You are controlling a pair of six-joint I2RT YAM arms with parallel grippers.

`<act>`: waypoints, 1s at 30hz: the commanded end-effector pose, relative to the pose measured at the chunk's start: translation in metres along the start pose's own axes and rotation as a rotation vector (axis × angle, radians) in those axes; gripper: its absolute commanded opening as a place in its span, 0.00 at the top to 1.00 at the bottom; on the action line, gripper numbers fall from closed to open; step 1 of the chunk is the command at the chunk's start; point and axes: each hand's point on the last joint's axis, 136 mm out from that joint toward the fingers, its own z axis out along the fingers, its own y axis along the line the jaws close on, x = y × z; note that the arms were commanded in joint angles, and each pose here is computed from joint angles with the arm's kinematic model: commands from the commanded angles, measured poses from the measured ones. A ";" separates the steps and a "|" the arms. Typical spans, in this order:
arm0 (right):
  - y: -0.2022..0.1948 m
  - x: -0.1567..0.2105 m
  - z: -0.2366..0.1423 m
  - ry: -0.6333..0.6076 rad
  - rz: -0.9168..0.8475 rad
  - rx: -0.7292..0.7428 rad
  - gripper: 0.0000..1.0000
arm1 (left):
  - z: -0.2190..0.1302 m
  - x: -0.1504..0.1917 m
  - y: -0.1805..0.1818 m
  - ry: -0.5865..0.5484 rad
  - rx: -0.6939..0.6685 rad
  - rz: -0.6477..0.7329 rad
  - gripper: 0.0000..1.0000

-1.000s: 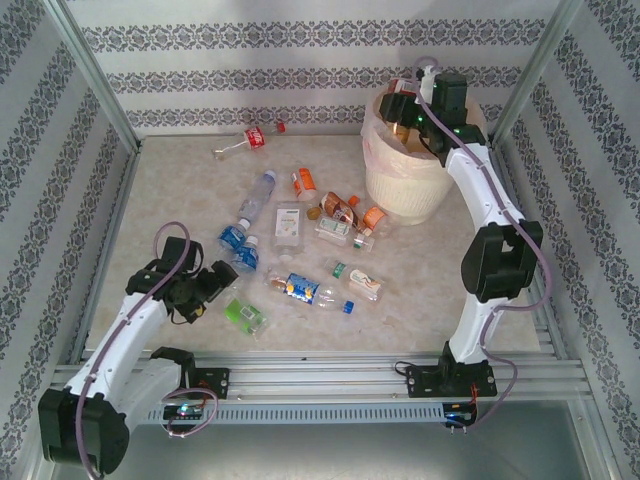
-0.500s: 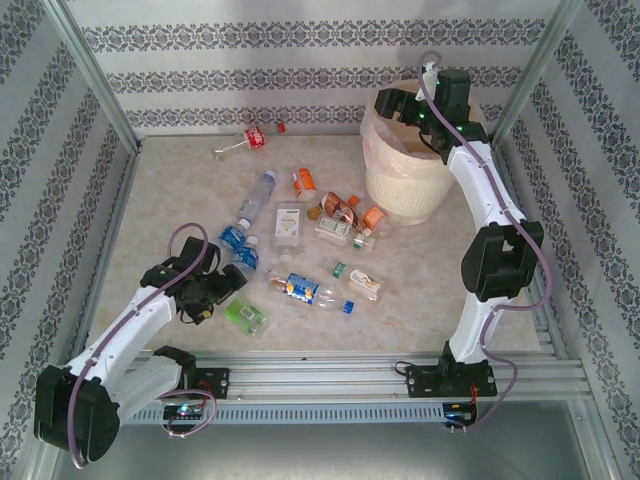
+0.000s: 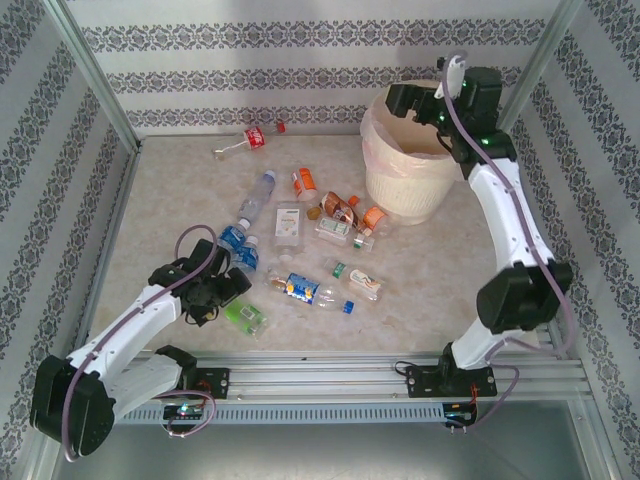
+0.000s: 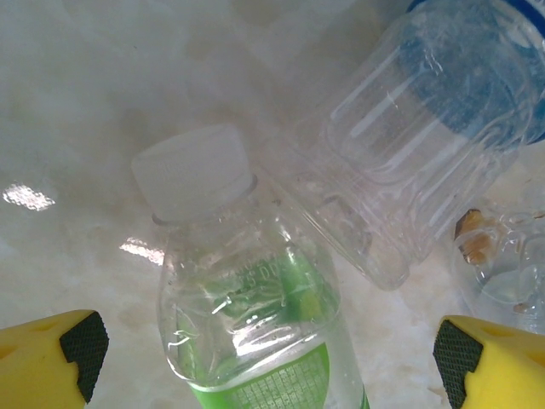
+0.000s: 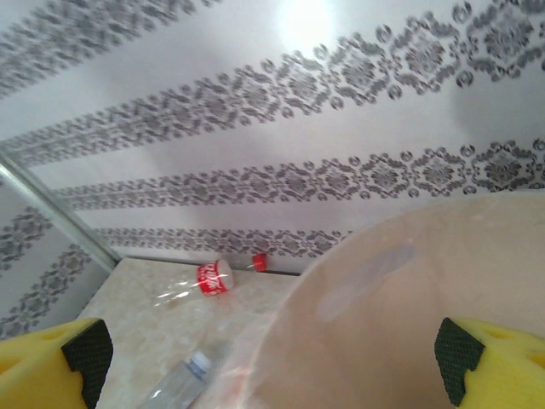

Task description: Put the plastic bottles in the bin

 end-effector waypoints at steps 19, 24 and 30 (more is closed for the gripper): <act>0.092 0.078 -0.081 -0.028 -0.144 -0.110 0.02 | 0.034 0.031 -0.008 0.091 -0.067 0.055 0.19; 0.095 0.087 -0.071 -0.005 -0.130 -0.116 0.02 | 0.038 0.030 -0.016 0.101 -0.059 0.081 0.26; 0.096 0.090 -0.067 -0.002 -0.143 -0.112 0.02 | 0.033 0.027 -0.022 0.088 -0.035 0.102 0.40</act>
